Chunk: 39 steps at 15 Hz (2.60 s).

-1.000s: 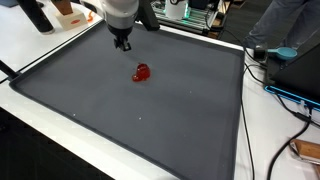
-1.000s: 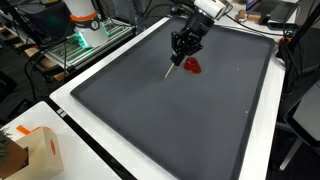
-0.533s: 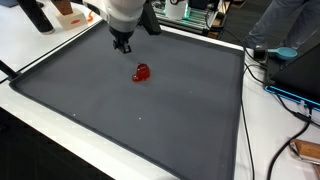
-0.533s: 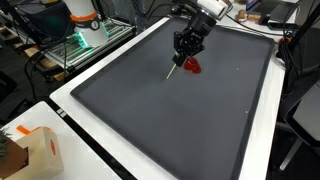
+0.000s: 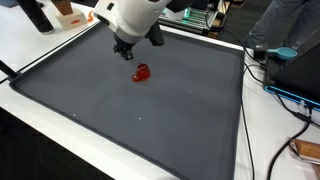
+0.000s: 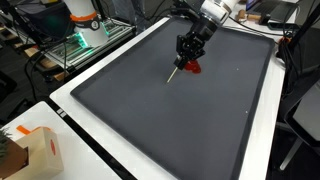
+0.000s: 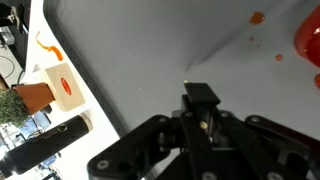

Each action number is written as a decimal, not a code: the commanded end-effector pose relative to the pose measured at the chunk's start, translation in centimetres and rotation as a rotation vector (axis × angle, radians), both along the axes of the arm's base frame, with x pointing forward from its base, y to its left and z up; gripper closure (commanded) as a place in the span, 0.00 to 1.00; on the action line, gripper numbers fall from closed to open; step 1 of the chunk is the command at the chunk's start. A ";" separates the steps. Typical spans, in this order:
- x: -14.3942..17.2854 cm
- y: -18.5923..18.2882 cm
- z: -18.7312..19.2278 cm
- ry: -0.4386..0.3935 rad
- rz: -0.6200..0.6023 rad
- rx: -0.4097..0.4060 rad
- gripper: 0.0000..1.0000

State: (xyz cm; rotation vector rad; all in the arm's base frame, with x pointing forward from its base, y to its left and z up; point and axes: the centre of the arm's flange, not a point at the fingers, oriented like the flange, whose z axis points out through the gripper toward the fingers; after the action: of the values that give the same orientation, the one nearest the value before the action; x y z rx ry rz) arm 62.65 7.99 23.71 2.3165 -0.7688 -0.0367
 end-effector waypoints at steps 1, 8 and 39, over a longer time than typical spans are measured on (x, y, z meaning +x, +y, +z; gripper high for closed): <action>0.9 0.3 -1.4 0.017 -0.012 -0.098 0.97; 1.4 0.1 -2.9 0.050 -0.030 -0.191 0.97; 1.6 2.8 0.9 0.095 0.068 -0.090 0.97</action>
State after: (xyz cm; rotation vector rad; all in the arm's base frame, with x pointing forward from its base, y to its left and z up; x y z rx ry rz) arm 64.96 10.84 23.36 2.2011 -0.6628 -0.0383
